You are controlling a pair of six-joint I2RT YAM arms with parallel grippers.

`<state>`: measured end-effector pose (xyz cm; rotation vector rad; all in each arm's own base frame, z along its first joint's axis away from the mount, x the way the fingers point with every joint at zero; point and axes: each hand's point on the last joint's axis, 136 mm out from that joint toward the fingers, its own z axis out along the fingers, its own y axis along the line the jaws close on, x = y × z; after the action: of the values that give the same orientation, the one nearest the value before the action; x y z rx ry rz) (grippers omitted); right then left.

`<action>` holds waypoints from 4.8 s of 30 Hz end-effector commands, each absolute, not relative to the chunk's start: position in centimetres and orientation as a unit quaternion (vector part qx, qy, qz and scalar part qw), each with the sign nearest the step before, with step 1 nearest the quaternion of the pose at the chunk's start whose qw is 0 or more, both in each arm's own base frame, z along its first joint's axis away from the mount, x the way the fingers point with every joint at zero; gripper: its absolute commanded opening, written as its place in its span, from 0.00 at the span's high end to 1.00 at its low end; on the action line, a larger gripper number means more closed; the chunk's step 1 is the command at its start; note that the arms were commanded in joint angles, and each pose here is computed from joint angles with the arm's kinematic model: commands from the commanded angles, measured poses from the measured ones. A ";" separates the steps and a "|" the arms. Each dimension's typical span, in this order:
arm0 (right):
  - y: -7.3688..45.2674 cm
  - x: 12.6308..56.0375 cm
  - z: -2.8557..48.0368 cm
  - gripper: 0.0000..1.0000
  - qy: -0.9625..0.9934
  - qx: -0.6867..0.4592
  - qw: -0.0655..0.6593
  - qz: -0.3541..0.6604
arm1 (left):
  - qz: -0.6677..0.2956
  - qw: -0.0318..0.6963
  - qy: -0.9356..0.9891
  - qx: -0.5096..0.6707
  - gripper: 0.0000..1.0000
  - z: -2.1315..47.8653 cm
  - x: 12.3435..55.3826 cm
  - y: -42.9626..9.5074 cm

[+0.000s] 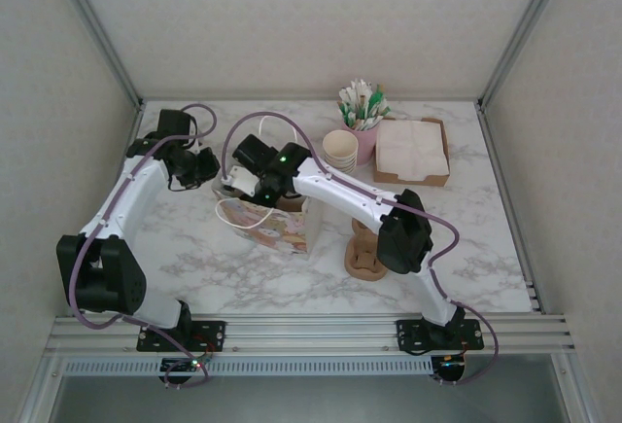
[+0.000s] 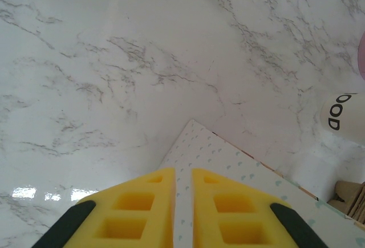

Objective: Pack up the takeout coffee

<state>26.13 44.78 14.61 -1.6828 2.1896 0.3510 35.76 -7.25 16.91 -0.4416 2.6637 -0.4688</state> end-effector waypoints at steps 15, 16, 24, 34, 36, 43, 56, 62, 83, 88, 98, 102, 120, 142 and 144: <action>38.8 25.6 6.5 0.43 0.811 -0.580 0.075 0.007 | -0.185 0.183 0.952 -0.160 0.84 16.8 35.2 -7.7; 38.9 25.7 6.6 0.43 0.812 -0.578 0.076 0.008 | -0.187 0.185 0.952 -0.158 0.84 16.9 35.3 -7.8; 39.1 25.1 7.0 0.43 0.819 -0.567 0.081 0.031 | -0.199 0.187 0.950 -0.149 0.84 17.2 35.2 -8.3; 39.5 25.3 9.3 0.43 0.824 -0.555 0.106 0.043 | -0.200 0.190 0.950 -0.148 0.84 17.4 35.2 -8.3; 39.7 25.4 10.4 0.42 0.825 -0.551 0.118 0.050 | -0.200 0.192 0.949 -0.148 0.84 17.5 35.2 -8.3; 40.6 25.7 14.3 0.42 0.827 -0.534 0.158 0.078 | -0.200 0.190 0.950 -0.147 0.83 17.4 35.1 -8.3; 40.7 26.1 17.2 0.42 0.839 -0.505 0.183 0.087 | -0.200 0.192 0.950 -0.146 0.83 17.5 35.1 -8.3; 40.1 26.6 17.3 0.42 0.844 -0.499 0.186 0.067 | -0.199 0.192 0.950 -0.146 0.83 17.4 35.1 -8.3; 39.3 27.3 20.7 0.43 0.853 -0.470 0.221 0.056 | -0.196 0.191 0.951 -0.145 0.82 17.3 35.1 -8.2; 38.8 27.0 19.0 0.42 0.856 -0.476 0.198 0.041 | -0.195 0.191 0.951 -0.145 0.82 17.3 35.1 -8.2; 38.7 26.2 13.7 0.42 0.861 -0.492 0.126 0.023 | -0.194 0.189 0.951 -0.146 0.82 17.2 35.1 -8.2; 38.2 26.0 11.7 0.43 0.864 -0.493 0.100 0.009 | -0.193 0.189 0.952 -0.146 0.82 17.1 35.1 -8.1; 35.1 24.7 6.4 0.43 0.861 -0.502 0.035 -0.069 | -0.194 0.189 0.951 -0.146 0.82 17.2 35.1 -8.1; 38.2 27.0 20.7 0.42 0.869 -0.458 0.190 0.002 | -0.192 0.191 0.952 -0.146 0.82 17.2 35.1 -8.1; 37.8 26.8 20.7 0.42 0.870 -0.457 0.185 -0.003 | -0.192 0.190 0.952 -0.146 0.82 17.2 35.1 -8.1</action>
<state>26.93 39.33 19.82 -1.3113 2.4247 0.0468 35.60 -8.05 17.08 -0.4242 2.6694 -0.5326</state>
